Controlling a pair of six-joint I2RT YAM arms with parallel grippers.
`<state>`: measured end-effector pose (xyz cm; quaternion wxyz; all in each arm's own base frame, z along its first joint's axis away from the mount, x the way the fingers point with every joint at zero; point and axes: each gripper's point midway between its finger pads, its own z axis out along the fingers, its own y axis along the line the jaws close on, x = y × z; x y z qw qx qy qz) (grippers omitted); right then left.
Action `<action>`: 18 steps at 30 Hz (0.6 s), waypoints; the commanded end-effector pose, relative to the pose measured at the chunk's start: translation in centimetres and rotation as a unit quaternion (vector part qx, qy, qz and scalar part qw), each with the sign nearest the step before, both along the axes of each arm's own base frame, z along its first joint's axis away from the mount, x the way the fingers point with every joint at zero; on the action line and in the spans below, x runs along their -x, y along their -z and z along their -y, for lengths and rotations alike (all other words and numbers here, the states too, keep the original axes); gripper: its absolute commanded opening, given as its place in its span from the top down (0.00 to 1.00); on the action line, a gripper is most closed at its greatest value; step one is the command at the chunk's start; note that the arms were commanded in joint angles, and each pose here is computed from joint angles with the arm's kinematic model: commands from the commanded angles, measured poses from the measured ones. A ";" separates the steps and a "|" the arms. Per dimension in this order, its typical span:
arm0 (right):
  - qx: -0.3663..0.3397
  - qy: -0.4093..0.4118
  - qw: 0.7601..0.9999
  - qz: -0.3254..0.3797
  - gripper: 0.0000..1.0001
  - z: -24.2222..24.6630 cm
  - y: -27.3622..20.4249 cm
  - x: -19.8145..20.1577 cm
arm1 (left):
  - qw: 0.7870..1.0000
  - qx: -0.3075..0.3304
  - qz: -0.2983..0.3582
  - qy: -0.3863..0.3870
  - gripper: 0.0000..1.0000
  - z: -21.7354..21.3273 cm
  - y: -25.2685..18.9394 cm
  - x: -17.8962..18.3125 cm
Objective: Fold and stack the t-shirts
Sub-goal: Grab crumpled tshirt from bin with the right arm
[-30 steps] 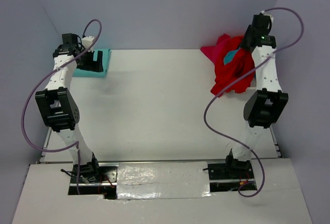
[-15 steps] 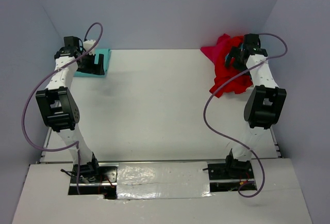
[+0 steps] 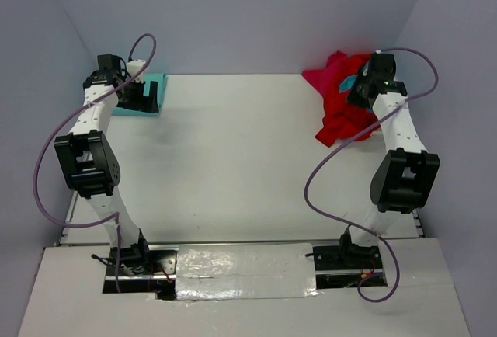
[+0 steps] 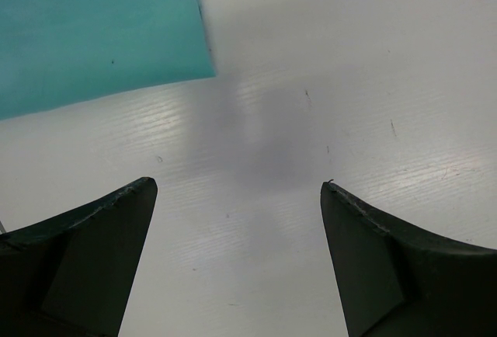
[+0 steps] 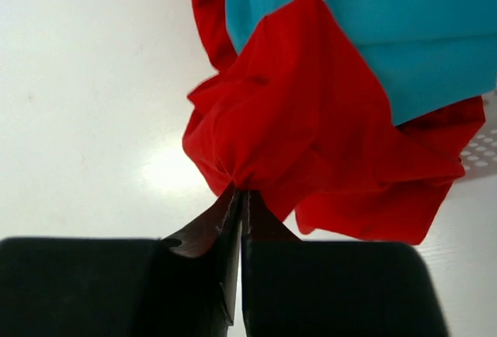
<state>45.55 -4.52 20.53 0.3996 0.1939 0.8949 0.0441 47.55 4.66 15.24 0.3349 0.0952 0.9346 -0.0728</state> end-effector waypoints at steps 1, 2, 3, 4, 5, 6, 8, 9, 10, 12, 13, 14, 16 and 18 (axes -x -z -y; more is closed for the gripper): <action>-0.022 -0.009 1.000 0.013 1.00 -1.1 -0.8 -0.2 | 1.000 -0.002 0.013 0.017 0.01 0.3 -0.7 -0.6; -0.021 -0.013 1.000 0.019 1.00 -1.3 -1.4 -0.1 | 1.000 -0.003 0.014 0.018 0.01 0.3 -0.7 -0.7; -0.017 -0.016 0.999 0.032 1.00 -1.4 -2.7 -0.3 | 1.000 -0.004 0.013 0.017 0.00 0.2 -0.7 -0.7; -0.012 -0.020 0.999 0.041 1.00 -1.3 -3.6 -0.3 | 1.000 -0.005 0.011 0.018 0.01 0.2 -0.5 -0.7; -0.007 -0.025 0.997 0.069 1.00 -1.4 -6.2 -0.6 | 1.000 -0.005 0.011 0.016 0.01 0.1 -0.6 -0.8; -0.004 -0.028 0.996 0.085 1.00 -1.4 -7.7 -0.7 | 1.000 -0.005 0.011 0.018 0.01 0.2 -0.6 -0.8; 0.005 -0.037 0.992 0.119 1.00 -1.5 -10.9 -0.8 | 1.000 -0.002 0.011 0.018 0.00 0.3 -0.7 -1.0; 0.011 -0.037 0.988 0.150 1.00 -1.4 -14.0 -0.9 | 1.000 -0.002 0.011 0.018 0.00 0.3 -0.7 -1.1; 0.014 -0.036 0.986 0.163 1.00 -1.4 -15.4 -0.9 | 1.000 -0.002 0.013 0.017 0.01 0.2 -0.9 -1.1; 0.031 -0.023 0.979 0.201 1.00 -0.8 -19.0 -0.7 | 1.000 -0.002 0.016 0.017 0.01 0.2 -1.1 -1.1; 0.038 -0.017 0.977 0.211 1.00 -0.5 -19.9 -0.6 | 1.000 -0.003 0.017 0.017 0.01 0.2 -1.2 -1.1; 0.047 -0.016 0.972 0.230 1.00 -0.4 -21.6 -0.3 | 1.000 -0.002 0.018 0.018 0.01 0.3 -1.3 -1.1; 0.053 -0.023 0.964 0.260 1.00 -0.7 -24.0 0.1 | 1.000 -0.004 0.019 0.017 0.01 0.2 -1.4 -1.1; 0.064 -0.032 0.940 0.334 1.00 -1.2 -30.1 2.0 | 1.000 -0.006 0.021 0.016 0.01 0.1 -1.6 -1.1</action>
